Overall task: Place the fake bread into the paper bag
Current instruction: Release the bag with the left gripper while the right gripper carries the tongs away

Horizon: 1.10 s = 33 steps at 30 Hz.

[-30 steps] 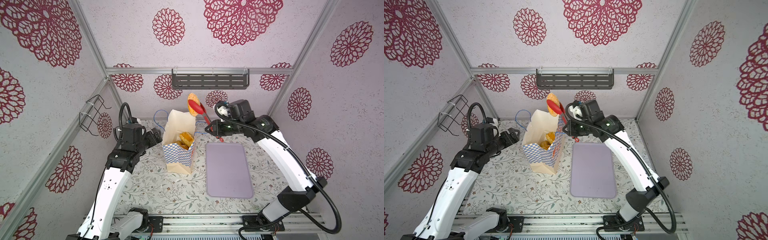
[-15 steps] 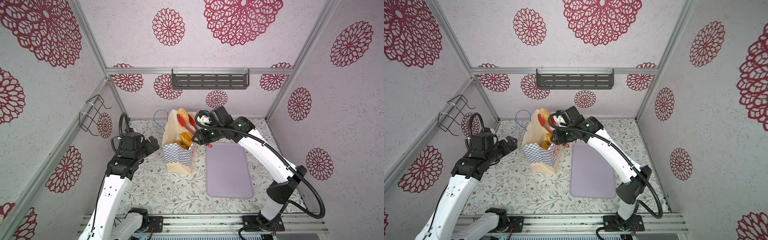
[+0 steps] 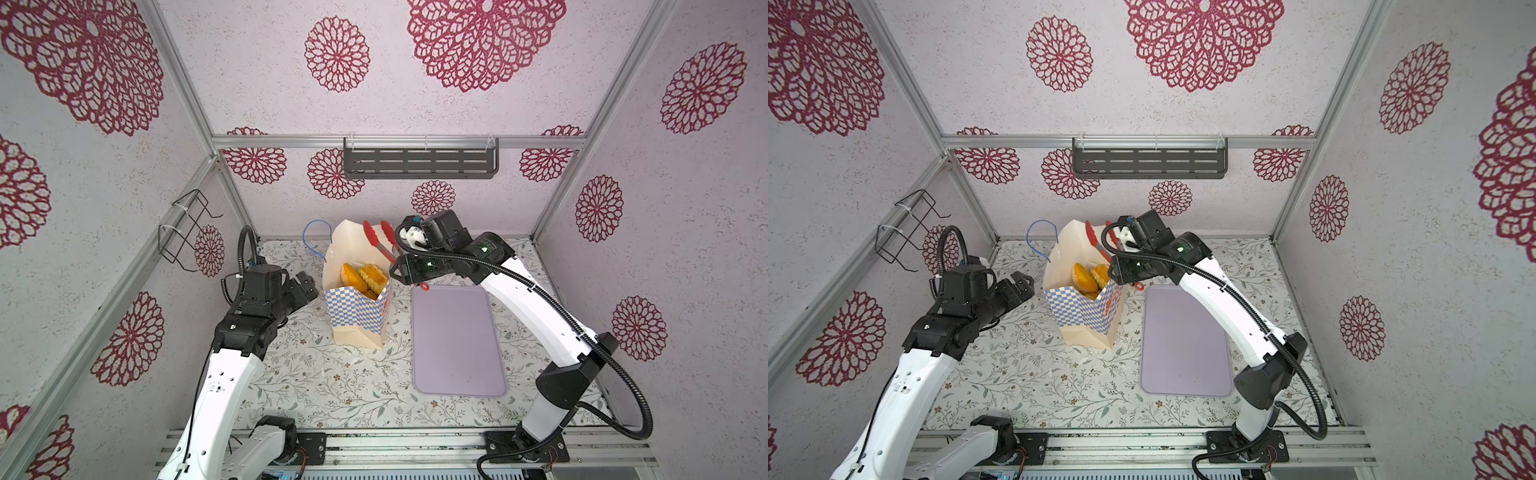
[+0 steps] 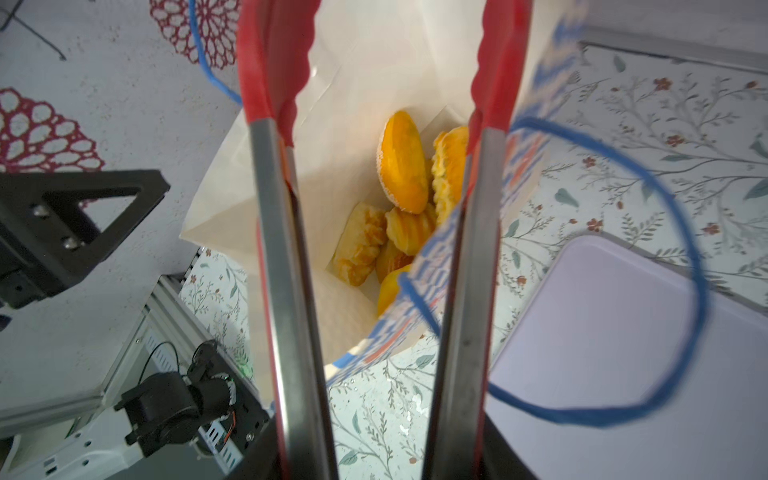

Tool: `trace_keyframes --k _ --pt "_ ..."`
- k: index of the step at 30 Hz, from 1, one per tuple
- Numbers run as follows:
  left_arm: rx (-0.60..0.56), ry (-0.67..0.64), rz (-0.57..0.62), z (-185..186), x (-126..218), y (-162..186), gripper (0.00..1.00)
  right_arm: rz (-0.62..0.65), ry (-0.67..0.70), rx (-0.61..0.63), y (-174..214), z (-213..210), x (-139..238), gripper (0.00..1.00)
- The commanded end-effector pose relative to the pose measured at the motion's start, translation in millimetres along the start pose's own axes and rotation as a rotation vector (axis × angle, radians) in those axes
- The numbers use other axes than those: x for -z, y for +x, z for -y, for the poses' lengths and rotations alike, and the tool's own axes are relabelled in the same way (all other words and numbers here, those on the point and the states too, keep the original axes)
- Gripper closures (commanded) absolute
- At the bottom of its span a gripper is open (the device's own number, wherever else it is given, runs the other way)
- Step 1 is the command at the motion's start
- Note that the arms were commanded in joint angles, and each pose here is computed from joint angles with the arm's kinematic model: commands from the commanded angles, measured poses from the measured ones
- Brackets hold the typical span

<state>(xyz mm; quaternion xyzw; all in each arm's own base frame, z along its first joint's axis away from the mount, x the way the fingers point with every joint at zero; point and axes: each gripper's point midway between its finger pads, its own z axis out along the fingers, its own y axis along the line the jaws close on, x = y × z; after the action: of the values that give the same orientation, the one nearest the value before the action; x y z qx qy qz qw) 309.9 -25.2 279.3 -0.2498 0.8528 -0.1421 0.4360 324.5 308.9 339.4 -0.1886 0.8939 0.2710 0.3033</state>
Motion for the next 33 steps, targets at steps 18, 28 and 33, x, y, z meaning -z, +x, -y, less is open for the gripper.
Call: trace_keyframes --k 18,28,33 --pt "-0.096 -0.02 0.186 -8.9 -4.0 -29.3 0.03 0.082 0.754 -0.536 87.8 415.8 47.6 0.46" --pt "-0.096 0.059 0.286 -9.2 -6.6 -25.0 0.03 -0.15 0.781 -0.458 118.1 454.5 3.9 0.47" --pt "-0.099 0.058 0.359 -18.0 -0.1 -24.8 0.03 -0.204 0.775 -0.445 134.9 458.0 -4.7 0.43"
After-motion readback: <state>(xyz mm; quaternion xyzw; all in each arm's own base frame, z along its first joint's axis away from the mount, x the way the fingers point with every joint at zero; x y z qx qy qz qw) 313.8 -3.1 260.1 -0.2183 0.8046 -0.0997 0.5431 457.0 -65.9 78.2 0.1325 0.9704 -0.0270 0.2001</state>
